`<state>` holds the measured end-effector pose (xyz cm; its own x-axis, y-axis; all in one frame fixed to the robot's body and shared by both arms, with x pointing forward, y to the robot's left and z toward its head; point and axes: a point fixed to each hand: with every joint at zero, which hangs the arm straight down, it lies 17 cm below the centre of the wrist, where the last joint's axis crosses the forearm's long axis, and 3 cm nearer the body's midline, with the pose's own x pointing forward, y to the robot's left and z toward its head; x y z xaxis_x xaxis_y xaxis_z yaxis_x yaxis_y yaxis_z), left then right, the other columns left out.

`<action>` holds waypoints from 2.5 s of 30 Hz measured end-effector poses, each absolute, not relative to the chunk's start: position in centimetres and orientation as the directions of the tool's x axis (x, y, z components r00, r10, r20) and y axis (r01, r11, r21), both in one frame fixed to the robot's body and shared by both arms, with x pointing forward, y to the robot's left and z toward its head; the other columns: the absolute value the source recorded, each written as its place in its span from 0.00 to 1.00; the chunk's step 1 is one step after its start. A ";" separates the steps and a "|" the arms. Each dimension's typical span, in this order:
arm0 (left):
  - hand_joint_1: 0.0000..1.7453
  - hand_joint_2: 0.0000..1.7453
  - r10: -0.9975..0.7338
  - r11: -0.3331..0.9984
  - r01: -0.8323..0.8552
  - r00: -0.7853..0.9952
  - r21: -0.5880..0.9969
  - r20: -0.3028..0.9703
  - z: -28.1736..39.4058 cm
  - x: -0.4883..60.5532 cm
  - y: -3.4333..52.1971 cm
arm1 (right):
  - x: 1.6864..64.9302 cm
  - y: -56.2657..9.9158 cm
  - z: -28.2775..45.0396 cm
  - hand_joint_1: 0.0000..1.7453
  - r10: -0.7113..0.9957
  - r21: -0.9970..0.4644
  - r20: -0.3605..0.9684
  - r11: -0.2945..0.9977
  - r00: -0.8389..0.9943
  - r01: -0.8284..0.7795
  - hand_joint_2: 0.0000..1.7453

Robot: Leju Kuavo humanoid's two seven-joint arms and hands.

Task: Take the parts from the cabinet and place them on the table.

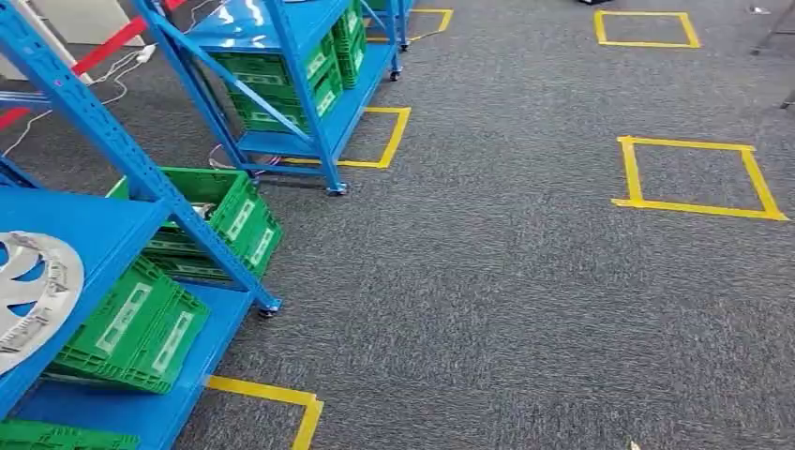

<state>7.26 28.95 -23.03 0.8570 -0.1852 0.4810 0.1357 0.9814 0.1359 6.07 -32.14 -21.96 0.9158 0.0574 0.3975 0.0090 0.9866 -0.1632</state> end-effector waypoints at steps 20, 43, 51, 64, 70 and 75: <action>0.00 0.00 -0.227 0.974 0.202 0.854 0.104 0.468 -23.4 7.3 27.1 | 5.5 -33.1 -21.9 0.00 0.046 -0.176 0.392 0.984 0.919 0.026 0.00; 0.00 0.00 -0.278 0.960 0.264 0.846 0.095 0.454 -24.7 9.0 25.9 | 5.3 -35.0 -21.8 0.00 0.024 -0.186 0.386 0.981 0.922 0.053 0.00; 0.00 0.00 -0.278 0.959 0.268 0.843 0.088 0.460 -24.8 9.3 25.2 | 5.2 -35.2 -21.8 0.00 0.020 -0.189 0.381 0.980 0.924 0.056 0.00; 0.00 0.00 -0.263 0.964 0.221 0.854 0.146 0.450 -24.9 7.3 27.8 | 5.2 -34.5 -21.7 0.00 0.054 -0.191 0.380 0.981 0.923 0.021 0.00; 0.00 0.00 -0.231 0.968 0.162 0.872 0.190 0.433 -24.2 6.1 30.1 | 6.5 -32.5 -21.6 0.00 0.087 -0.168 0.408 0.986 0.909 -0.019 0.00; 0.00 0.00 -0.217 0.972 0.156 0.874 0.173 0.435 -23.8 5.9 29.8 | 6.4 -32.1 -21.7 0.00 0.094 -0.165 0.406 0.986 0.909 -0.028 0.00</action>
<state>5.87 29.78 -23.77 0.8739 -0.2174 0.4347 0.1557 0.9725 0.1732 6.41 -32.13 -21.73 0.9091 0.0938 0.4059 -0.0280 0.9859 -0.1652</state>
